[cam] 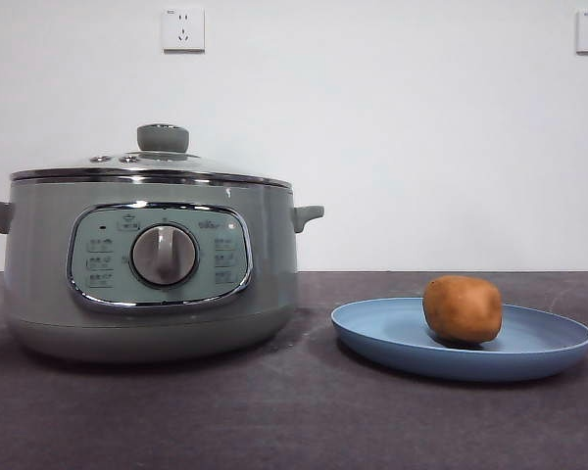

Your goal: Take the potato out from the steamer,put the potato on the plate,close the lid

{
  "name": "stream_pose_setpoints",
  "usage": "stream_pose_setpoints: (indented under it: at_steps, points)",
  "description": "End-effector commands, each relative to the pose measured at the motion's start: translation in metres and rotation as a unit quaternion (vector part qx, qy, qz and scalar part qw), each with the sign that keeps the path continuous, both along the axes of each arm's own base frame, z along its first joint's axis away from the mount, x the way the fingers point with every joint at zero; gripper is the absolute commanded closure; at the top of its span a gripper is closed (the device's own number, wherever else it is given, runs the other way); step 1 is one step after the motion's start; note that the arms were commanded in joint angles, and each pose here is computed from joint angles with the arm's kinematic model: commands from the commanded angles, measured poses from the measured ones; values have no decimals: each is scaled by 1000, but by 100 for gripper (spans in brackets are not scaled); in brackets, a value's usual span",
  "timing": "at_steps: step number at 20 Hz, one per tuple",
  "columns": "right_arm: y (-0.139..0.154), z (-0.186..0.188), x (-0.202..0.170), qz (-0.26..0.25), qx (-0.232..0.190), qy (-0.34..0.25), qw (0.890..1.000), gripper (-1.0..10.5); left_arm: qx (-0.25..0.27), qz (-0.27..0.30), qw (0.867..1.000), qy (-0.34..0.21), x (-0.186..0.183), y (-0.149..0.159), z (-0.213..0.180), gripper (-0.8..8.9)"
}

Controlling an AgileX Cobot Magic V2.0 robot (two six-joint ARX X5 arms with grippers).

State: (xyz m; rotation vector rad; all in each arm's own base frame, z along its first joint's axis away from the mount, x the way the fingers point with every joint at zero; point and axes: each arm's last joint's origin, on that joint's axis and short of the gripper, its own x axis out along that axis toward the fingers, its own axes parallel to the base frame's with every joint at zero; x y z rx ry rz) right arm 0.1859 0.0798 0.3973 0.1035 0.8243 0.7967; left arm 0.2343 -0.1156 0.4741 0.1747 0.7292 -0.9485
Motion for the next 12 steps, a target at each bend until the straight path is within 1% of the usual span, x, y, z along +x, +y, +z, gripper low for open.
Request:
stream_pose_setpoints:
  at_steps: [1,4,12]
  points:
    - [1,-1,1,14,-11,-18,1000,954,13,-4,1000,1,1,-1,-3,822]
    - [1,-1,1,11,-9,-17,1000,948,2,12,1000,-9,4,-2,0,816]
    - [0,0,1,10,-8,-19,1000,948,0,12,1000,-13,5,-2,0,816]
